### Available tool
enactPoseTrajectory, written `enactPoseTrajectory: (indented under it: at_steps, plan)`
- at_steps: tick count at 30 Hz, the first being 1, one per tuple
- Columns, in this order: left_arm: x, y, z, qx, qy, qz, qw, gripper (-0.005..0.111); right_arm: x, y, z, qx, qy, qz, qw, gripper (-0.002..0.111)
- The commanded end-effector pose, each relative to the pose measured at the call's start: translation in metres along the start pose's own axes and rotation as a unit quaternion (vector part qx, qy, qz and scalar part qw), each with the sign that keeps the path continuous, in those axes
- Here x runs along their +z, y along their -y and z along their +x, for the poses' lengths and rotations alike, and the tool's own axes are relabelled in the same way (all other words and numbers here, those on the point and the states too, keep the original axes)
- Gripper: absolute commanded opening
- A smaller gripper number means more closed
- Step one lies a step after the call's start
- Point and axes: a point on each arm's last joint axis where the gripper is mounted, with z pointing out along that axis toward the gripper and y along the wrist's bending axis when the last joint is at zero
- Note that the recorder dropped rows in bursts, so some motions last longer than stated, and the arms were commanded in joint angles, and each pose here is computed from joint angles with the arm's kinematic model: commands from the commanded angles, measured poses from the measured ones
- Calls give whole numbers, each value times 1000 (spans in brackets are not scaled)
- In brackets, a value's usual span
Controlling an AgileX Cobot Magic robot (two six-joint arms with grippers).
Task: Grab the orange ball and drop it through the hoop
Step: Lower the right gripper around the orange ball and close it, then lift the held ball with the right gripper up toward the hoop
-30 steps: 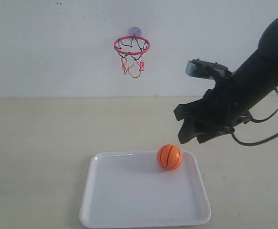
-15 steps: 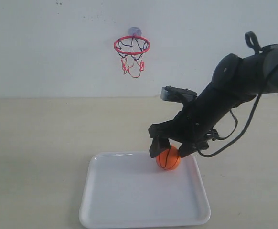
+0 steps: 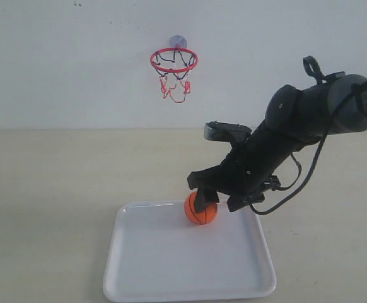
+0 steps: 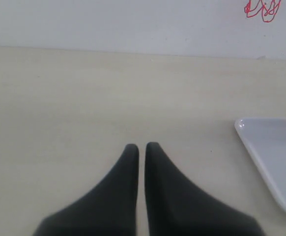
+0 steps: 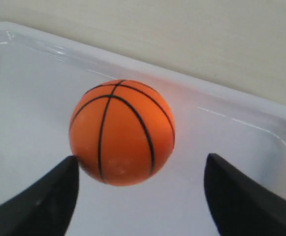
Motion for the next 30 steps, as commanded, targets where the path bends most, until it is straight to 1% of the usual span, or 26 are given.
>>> enactPoseTrajectory:
  at_steps: [1, 5, 6, 11, 13, 19, 25, 30]
  plan:
    - [0, 0, 1, 3, 2, 3, 1000, 4, -2, -1, -1, -1, 3, 1, 1000, 84]
    - [0, 0, 1, 3, 2, 3, 1000, 4, -1, -5, -2, 19, 8, -12, 1000, 83]
    - [0, 0, 1, 3, 2, 3, 1000, 4, 0, -10, -2, 25, 11, -19, 999, 83]
    - [0, 0, 1, 3, 2, 3, 1000, 4, 7, -29, -4, 5, 45, -16, 999, 83]
    - [0, 0, 1, 3, 2, 3, 1000, 4, 13, -35, -5, 7, 60, -10, 998, 83]
    - [0, 0, 1, 3, 2, 3, 1000, 4, 36, -26, 0, 21, 49, 8, 999, 83]
    - [0, 0, 1, 3, 2, 3, 1000, 4, 37, -25, -3, 26, 60, 9, 998, 83]
    - [0, 0, 1, 3, 2, 3, 1000, 4, 34, -24, -8, 36, 90, 15, 995, 83]
